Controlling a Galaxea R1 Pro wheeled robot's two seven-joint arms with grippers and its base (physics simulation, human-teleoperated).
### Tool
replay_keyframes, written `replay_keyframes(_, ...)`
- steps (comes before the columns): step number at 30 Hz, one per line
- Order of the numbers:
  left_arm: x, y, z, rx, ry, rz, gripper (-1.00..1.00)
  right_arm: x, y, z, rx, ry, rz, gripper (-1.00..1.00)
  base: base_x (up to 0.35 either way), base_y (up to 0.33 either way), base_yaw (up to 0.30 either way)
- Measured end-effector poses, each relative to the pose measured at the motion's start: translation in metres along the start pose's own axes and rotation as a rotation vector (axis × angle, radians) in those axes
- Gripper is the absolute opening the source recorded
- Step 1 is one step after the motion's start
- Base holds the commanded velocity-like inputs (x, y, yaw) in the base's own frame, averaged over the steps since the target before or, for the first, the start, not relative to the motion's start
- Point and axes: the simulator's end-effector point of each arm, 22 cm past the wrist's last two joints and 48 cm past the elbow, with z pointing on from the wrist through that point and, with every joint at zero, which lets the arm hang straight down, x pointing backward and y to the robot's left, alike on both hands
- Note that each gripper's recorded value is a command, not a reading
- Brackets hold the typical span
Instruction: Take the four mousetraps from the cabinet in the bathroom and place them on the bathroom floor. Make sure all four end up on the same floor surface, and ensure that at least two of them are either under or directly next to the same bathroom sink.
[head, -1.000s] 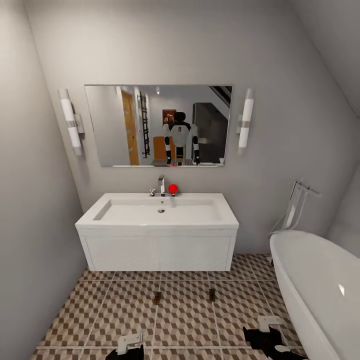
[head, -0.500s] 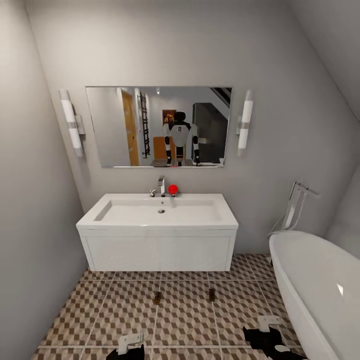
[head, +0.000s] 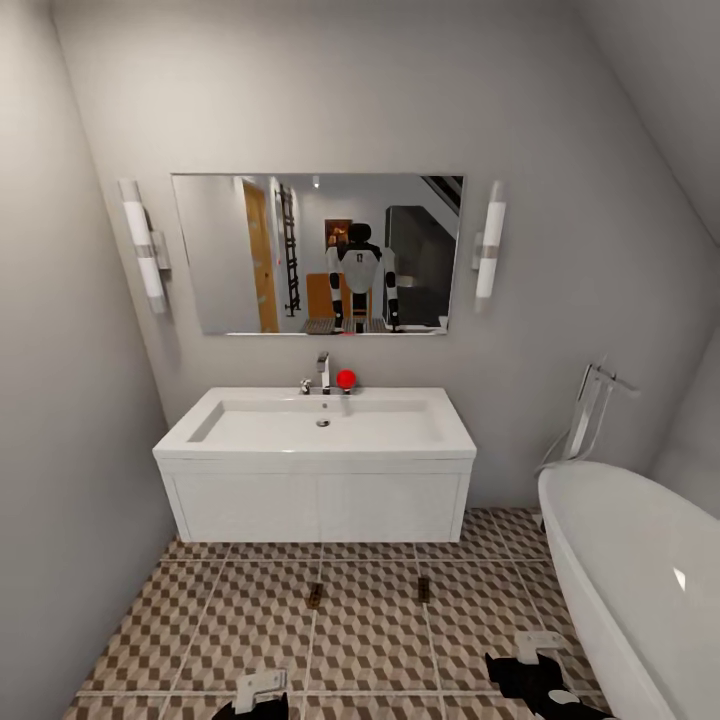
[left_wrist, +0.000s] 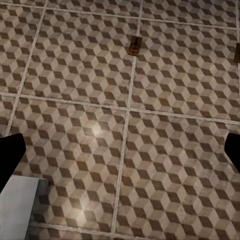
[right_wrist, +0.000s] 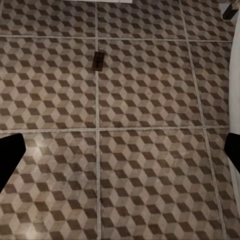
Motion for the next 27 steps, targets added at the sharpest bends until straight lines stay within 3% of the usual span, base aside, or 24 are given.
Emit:
replay_keyframes(11,-0.0002,0.0023,0.0003,-0.003,-0.001,0.001,1.00,0.0007,0.0035,-0.0002,-0.005,0.001,0.000,1.00,0.000,0.000,-0.035)
replay_keyframes(27,-0.0016,0.0018,-0.0005,-0.002,-0.005,0.000,1.00,-0.0013,0.0052,-0.0010,-0.007,-0.004,-0.001,1.00,0.000,0.000,-0.243)
